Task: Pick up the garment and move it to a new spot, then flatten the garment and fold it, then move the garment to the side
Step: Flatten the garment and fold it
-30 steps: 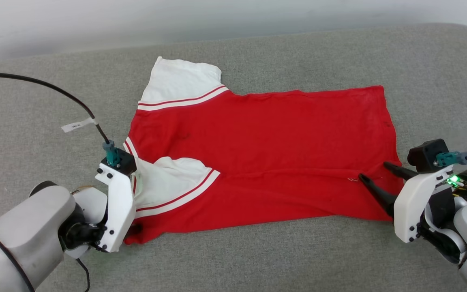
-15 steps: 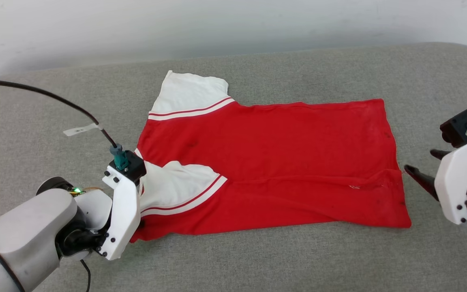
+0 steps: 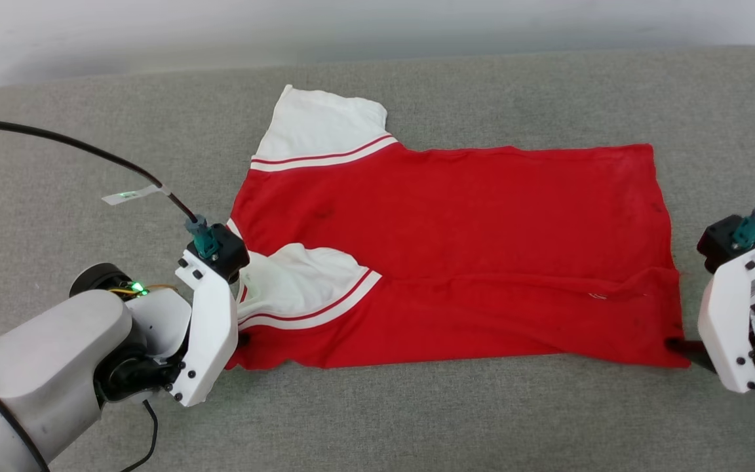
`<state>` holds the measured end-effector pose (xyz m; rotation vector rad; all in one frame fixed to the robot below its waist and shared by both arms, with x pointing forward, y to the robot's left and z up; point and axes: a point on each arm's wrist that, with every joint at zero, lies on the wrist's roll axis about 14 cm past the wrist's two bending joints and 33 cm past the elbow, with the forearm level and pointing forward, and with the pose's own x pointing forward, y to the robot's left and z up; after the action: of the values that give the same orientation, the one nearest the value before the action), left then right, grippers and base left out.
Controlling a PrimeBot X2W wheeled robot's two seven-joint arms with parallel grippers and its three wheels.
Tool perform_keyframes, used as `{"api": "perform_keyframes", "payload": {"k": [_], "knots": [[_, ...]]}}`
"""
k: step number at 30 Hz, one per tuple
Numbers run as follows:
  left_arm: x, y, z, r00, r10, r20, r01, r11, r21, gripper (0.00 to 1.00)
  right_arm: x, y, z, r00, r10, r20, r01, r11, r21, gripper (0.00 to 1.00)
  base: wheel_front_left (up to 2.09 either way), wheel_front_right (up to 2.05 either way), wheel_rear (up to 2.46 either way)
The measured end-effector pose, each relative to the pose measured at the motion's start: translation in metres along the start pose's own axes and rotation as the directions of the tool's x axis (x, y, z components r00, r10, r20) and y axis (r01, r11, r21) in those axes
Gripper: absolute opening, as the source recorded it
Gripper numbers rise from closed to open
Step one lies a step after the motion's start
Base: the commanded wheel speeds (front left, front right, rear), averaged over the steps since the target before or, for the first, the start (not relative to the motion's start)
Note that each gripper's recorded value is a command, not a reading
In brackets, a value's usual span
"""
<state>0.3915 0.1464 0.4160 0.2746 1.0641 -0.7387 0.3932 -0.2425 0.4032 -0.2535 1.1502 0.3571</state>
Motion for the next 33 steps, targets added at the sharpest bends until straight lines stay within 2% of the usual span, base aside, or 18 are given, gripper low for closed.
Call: {"api": "perform_keyframes", "payload": {"k": [5,9,11,12,23,33], "knots": [[0.007,0.005,-0.004,1.000,-0.005,-0.007,0.005,1.000,-0.017,0.00,0.028,0.014,-0.020,0.997,0.041,-0.069,-0.038,0.998,0.041,1.00,0.00,0.00,0.00],[0.011,0.006,-0.007,1.000,-0.008,-0.014,0.008,1.000,-0.025,0.00,0.039,0.019,-0.024,0.996,0.058,-0.064,-0.053,0.996,0.071,1.00,0.00,0.00,0.00],[0.011,0.007,-0.007,1.000,-0.006,-0.012,0.006,1.000,-0.025,0.00,0.037,0.019,-0.022,0.997,0.057,-0.046,-0.053,0.995,0.081,0.13,0.00,0.00,0.00],[0.011,0.006,-0.008,1.000,-0.007,-0.012,0.007,1.000,-0.027,0.00,0.036,0.018,-0.021,0.998,0.057,-0.035,-0.054,0.995,0.087,0.00,0.00,0.00,0.00],[-0.010,-0.002,-0.026,1.000,0.011,0.012,-0.010,0.999,-0.051,0.00,-0.003,0.012,-0.004,0.993,0.033,0.117,-0.042,0.996,0.075,0.00,0.00,0.00,0.00],[-0.019,-0.026,-0.060,1.000,-0.009,0.006,0.009,0.995,-0.099,0.00,-0.025,0.021,-0.035,0.992,0.060,0.112,-0.068,0.995,0.068,0.00,0.00,0.00,0.00]]}}
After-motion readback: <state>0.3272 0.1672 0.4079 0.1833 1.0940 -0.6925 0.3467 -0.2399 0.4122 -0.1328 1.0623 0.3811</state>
